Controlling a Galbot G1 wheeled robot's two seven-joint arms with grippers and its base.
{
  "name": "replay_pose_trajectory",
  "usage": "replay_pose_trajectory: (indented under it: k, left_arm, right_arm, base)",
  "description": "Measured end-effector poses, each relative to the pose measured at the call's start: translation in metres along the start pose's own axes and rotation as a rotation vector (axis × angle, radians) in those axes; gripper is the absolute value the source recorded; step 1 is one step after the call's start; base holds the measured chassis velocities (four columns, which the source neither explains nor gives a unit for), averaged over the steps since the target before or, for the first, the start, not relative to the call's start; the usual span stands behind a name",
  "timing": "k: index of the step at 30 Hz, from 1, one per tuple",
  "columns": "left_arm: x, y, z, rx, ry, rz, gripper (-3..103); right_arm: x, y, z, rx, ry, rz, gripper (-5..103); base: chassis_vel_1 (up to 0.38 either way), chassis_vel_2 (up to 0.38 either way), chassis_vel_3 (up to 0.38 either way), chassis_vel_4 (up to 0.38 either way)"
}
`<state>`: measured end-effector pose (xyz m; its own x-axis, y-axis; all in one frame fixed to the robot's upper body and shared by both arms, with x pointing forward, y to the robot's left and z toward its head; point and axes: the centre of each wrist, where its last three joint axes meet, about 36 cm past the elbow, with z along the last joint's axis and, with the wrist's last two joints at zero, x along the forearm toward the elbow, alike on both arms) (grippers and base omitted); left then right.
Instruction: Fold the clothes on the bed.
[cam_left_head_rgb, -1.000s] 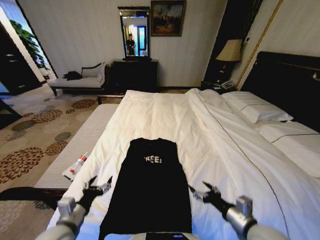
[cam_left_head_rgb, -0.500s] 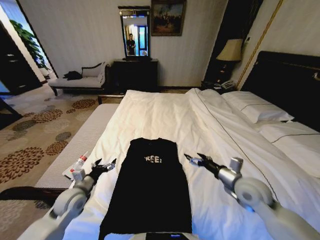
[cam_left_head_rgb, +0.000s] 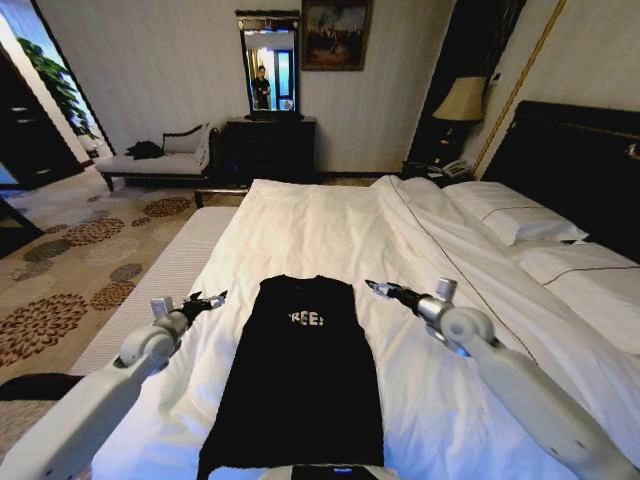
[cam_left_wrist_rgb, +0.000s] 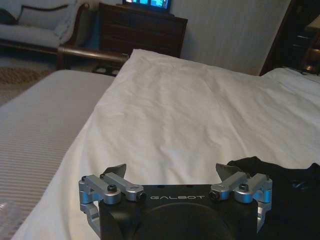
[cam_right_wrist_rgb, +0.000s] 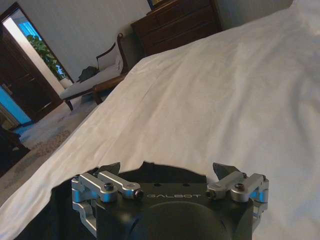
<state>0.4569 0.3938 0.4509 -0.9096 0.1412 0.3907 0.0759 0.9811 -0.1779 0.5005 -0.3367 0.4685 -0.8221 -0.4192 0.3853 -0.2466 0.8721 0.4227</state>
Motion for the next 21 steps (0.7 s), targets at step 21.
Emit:
replay_pose_trajectory:
  k: [21]
  left_arm:
    - [-0.007,0.000,0.029,-0.004,0.027,0.051,100]
  right_arm:
    - [-0.134,-0.062,0.043,-0.058,0.120,0.114,100]
  base:
    - [0.000,0.000,0.000,0.000]
